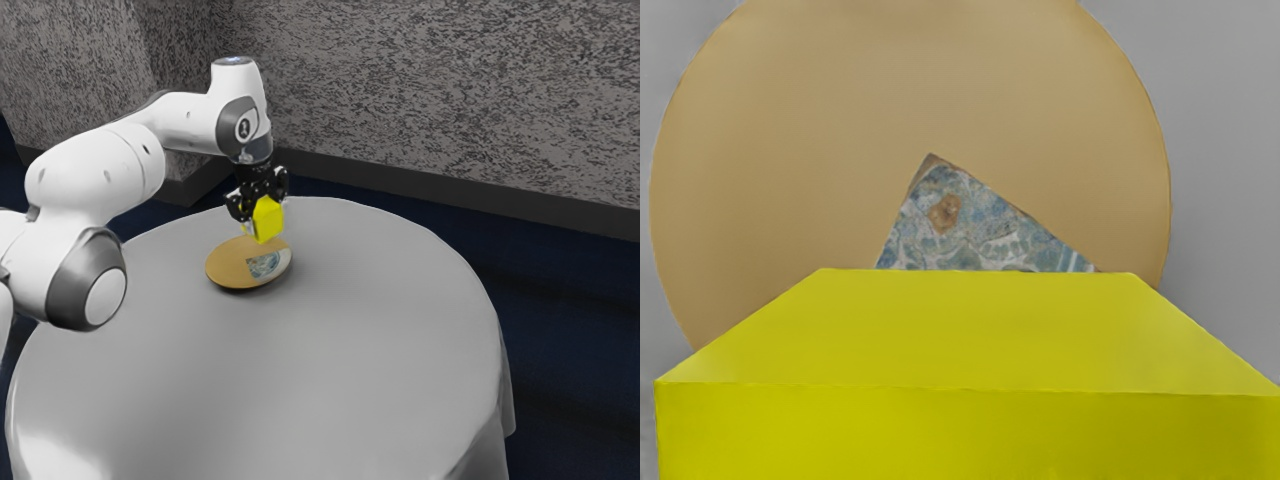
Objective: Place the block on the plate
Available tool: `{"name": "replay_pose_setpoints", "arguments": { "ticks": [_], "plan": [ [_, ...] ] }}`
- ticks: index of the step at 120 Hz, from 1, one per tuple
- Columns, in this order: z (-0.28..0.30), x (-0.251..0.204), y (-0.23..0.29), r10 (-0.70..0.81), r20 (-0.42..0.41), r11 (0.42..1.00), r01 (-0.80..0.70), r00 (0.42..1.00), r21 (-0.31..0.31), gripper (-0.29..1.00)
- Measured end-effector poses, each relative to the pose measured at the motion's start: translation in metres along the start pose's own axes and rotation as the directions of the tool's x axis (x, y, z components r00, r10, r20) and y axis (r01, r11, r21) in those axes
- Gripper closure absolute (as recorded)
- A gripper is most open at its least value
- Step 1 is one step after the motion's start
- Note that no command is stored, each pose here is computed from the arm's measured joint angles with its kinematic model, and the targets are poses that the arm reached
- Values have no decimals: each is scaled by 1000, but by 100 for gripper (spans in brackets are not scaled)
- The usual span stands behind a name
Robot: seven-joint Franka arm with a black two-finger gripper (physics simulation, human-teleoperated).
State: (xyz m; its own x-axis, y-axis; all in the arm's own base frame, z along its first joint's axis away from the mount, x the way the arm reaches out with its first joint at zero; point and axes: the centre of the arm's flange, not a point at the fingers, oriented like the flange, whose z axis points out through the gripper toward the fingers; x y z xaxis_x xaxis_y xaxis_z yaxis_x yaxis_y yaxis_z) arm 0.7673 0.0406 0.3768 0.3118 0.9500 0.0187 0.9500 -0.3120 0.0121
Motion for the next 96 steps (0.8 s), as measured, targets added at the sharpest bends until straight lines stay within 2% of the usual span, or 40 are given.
{"name": "replay_pose_setpoints", "arguments": {
  "ticks": [18,45,96],
  "plan": [
    [17,39,-16,-59,2,998,59,998,2,27],
    [57,69,-27,-110,19,994,110,994,7,27],
    [86,66,-24,-115,43,993,114,992,10,27]
  ]
}}
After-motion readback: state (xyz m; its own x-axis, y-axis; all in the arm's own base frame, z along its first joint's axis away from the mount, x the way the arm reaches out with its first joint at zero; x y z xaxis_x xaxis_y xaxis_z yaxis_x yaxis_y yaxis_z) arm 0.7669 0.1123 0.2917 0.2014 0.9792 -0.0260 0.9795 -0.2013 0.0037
